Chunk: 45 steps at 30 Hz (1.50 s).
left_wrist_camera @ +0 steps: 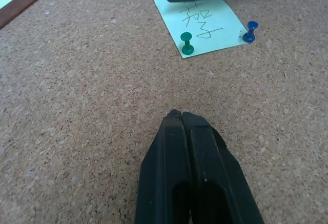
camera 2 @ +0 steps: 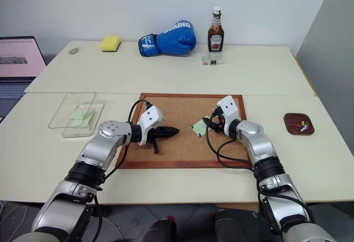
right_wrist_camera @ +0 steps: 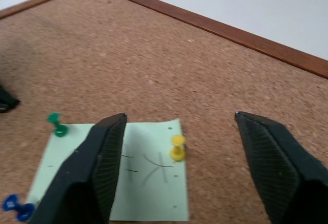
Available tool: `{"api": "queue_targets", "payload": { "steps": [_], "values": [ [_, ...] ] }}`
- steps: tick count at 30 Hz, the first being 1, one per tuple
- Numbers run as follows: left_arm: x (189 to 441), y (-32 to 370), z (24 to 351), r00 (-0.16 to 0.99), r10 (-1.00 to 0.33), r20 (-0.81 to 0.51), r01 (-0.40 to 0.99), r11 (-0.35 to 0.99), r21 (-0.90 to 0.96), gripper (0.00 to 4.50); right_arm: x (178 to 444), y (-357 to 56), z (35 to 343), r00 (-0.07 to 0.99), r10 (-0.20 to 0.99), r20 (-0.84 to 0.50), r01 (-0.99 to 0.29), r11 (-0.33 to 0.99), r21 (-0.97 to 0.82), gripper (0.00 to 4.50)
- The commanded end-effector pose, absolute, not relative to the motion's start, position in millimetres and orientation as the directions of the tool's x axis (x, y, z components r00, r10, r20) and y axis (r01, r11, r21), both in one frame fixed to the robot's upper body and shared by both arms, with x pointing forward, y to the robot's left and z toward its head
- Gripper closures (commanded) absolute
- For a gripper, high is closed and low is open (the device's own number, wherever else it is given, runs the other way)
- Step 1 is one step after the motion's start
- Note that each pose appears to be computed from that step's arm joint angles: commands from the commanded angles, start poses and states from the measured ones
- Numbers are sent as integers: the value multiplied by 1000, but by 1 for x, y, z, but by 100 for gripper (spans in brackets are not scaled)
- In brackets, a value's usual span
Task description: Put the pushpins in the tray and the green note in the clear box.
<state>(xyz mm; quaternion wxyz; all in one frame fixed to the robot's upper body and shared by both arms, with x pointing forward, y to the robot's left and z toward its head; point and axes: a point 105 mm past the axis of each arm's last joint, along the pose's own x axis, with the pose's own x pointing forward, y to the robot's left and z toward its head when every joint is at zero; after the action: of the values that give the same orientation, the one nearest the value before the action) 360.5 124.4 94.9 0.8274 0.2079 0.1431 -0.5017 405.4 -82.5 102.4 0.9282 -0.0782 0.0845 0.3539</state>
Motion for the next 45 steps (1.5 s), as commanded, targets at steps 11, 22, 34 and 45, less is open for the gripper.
{"api": "queue_targets", "payload": {
  "steps": [11,22,34,45],
  "values": [
    [359,126,83,449,-740,-501,893,398,211,450,401,-80,109,705,680,-201,-707,694,-134,440],
    [357,129,72,463,-701,-543,883,419,212,450,399,-87,133,739,662,-122,-670,705,-232,449],
    [353,129,64,456,-687,-565,884,421,201,450,382,-91,158,738,672,-59,-669,716,-200,449],
    [351,126,63,434,-693,-575,894,411,180,450,390,-151,183,909,417,15,-403,886,-229,449]
  ]
}}
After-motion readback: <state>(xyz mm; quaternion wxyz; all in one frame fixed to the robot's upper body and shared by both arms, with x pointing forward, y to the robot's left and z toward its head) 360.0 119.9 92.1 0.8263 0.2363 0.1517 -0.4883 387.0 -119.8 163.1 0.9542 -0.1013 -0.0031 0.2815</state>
